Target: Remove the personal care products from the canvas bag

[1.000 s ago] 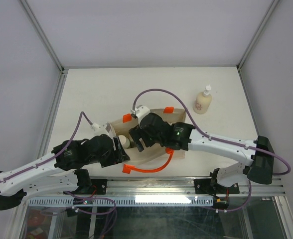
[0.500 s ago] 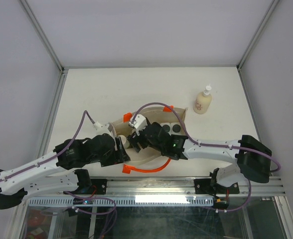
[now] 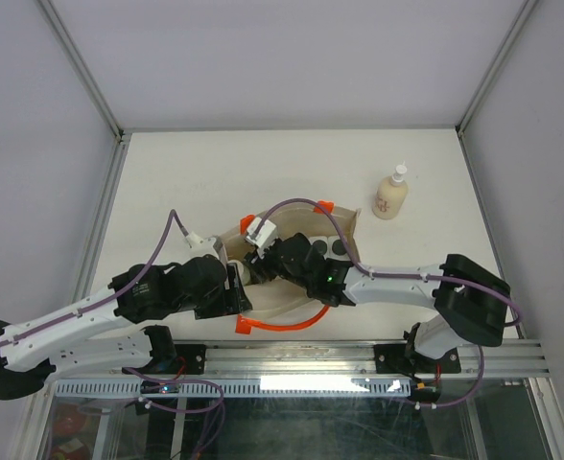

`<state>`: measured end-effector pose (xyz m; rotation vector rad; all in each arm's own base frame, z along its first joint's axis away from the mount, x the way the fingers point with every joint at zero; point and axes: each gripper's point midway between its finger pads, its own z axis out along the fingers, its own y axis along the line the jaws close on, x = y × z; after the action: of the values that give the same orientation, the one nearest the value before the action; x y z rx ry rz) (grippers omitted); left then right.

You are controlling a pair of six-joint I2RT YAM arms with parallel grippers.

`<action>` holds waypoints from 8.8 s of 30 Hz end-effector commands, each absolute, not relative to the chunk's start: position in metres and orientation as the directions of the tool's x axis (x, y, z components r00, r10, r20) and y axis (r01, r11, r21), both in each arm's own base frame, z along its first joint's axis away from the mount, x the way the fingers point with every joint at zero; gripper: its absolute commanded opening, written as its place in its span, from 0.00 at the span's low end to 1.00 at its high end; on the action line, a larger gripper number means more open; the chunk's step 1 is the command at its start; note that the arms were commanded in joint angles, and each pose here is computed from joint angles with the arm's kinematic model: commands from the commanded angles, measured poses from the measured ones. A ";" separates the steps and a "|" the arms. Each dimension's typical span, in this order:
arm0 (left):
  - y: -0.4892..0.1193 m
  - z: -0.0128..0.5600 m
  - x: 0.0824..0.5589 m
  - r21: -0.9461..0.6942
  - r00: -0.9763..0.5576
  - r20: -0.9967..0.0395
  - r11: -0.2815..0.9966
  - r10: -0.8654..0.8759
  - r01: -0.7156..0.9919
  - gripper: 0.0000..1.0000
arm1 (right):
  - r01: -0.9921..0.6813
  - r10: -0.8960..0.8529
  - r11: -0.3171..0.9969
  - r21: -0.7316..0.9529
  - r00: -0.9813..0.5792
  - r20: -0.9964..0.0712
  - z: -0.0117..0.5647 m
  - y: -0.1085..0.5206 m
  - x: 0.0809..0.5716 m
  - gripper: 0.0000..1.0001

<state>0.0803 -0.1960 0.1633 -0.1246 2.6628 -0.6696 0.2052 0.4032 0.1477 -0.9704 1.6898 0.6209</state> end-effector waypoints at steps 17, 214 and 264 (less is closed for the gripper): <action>-0.197 0.167 0.083 -0.476 -0.912 -0.374 0.879 -0.167 0.034 0.66 | -0.841 -0.234 0.527 -0.123 -0.004 -0.972 0.170 0.401 0.216 0.13; -0.155 0.166 0.074 -0.471 -0.885 -0.332 0.871 -0.325 -0.143 0.40 | -0.985 -0.370 0.141 -0.103 0.044 -0.928 0.171 0.449 0.164 0.72; -0.173 0.174 0.086 -0.477 -0.879 -0.372 0.874 -0.298 -0.094 0.43 | -0.862 -0.118 0.491 -0.122 0.073 -0.990 0.342 0.386 0.196 0.00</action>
<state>0.0813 -0.1718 0.1682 -0.3272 2.6266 -0.6461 0.1838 0.3890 0.2107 -1.1873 1.6211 0.6307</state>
